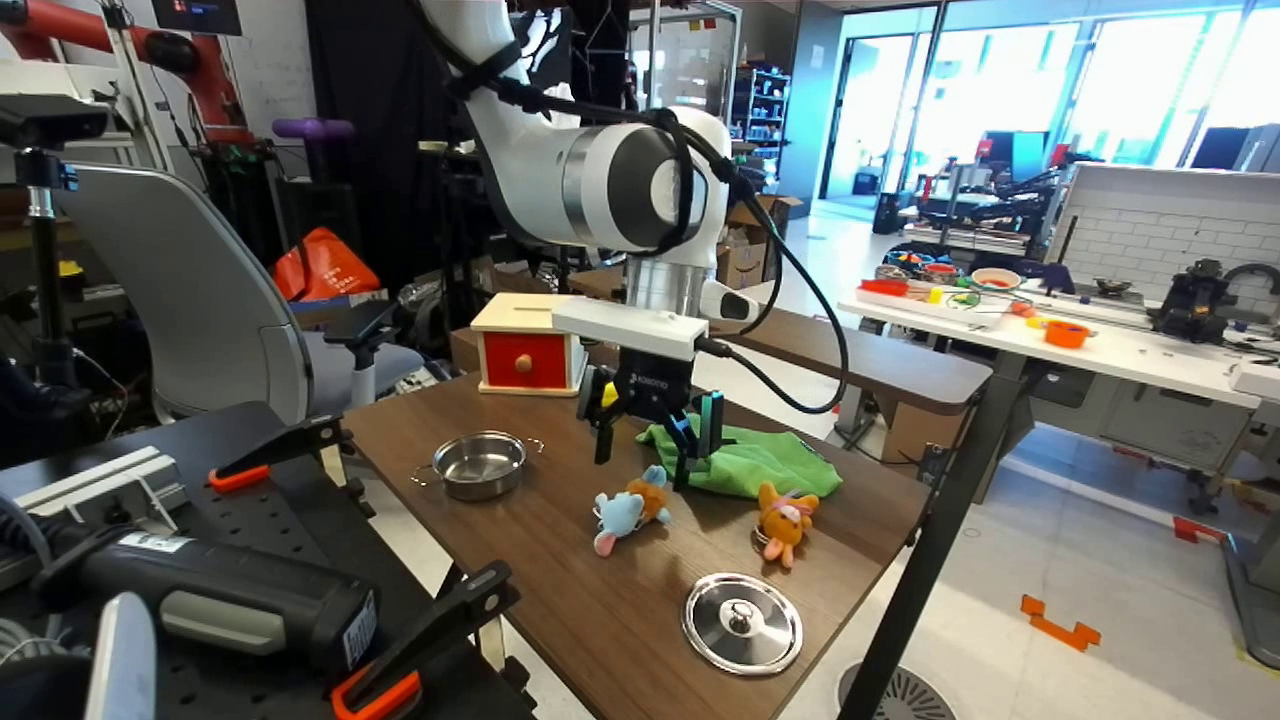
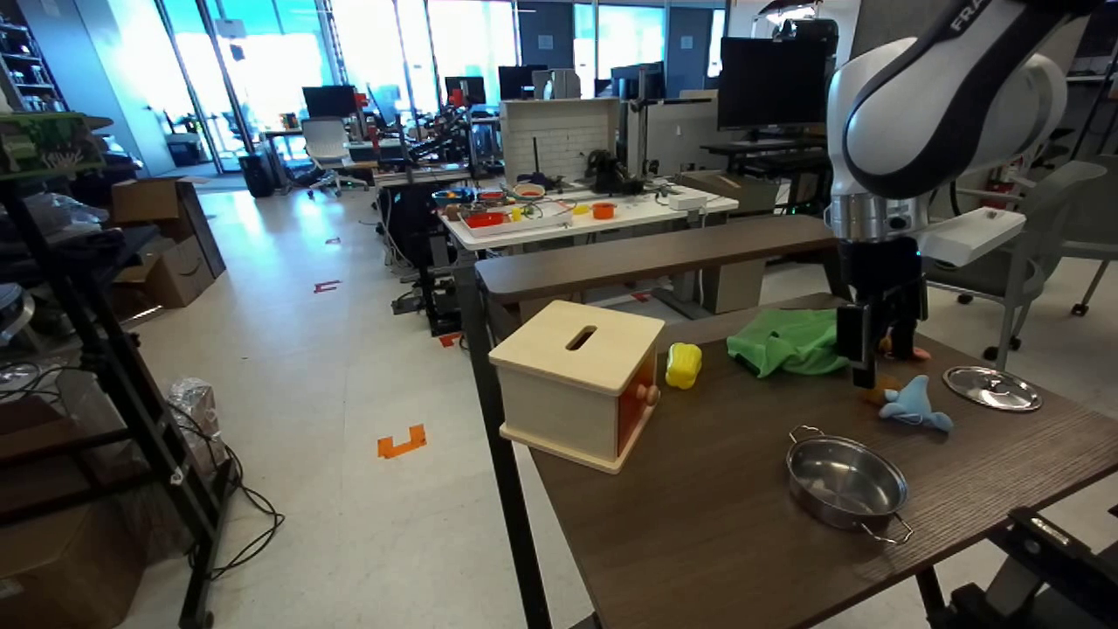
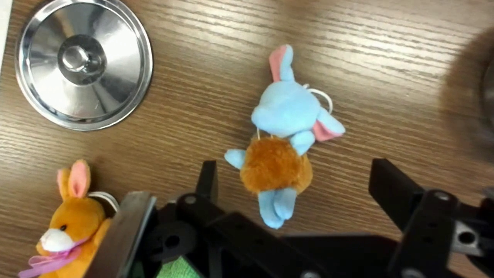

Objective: Move the green towel to the right, close the drawer, move the plush toy to the left

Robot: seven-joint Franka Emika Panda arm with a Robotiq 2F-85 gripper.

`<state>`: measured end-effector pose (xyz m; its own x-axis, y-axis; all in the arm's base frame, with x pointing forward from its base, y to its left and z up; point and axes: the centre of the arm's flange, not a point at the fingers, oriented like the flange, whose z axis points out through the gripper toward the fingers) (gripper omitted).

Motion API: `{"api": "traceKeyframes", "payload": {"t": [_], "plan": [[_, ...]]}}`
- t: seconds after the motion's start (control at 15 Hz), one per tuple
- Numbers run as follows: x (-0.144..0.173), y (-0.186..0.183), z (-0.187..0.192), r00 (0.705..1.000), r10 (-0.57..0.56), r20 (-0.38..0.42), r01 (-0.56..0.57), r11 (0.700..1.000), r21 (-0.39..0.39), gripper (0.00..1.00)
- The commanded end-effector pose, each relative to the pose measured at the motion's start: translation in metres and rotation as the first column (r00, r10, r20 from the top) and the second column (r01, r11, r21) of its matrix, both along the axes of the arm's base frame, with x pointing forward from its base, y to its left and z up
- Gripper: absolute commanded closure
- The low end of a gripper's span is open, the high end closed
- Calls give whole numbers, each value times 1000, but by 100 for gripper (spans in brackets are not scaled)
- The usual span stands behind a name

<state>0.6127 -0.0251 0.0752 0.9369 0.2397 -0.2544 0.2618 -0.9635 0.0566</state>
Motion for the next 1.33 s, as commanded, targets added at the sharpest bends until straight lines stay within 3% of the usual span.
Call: {"api": "traceKeyframes", "payload": {"t": [0.0, 0.07, 0.2, 0.73, 1.0, 1.27], "plan": [[14, -4, -14, 999, -28, -40, 28, 1000, 8, 0], [14, -4, -15, 998, -32, -49, 32, 999, 8, 25], [16, -4, -19, 997, -31, -68, 32, 999, 5, 35], [33, -11, -19, 993, -74, -95, 73, 997, -12, 96], [37, -6, 6, 994, -74, -84, 76, 997, 21, 98], [27, 14, 42, 999, 2, -54, 1, 998, 61, 98]]}}
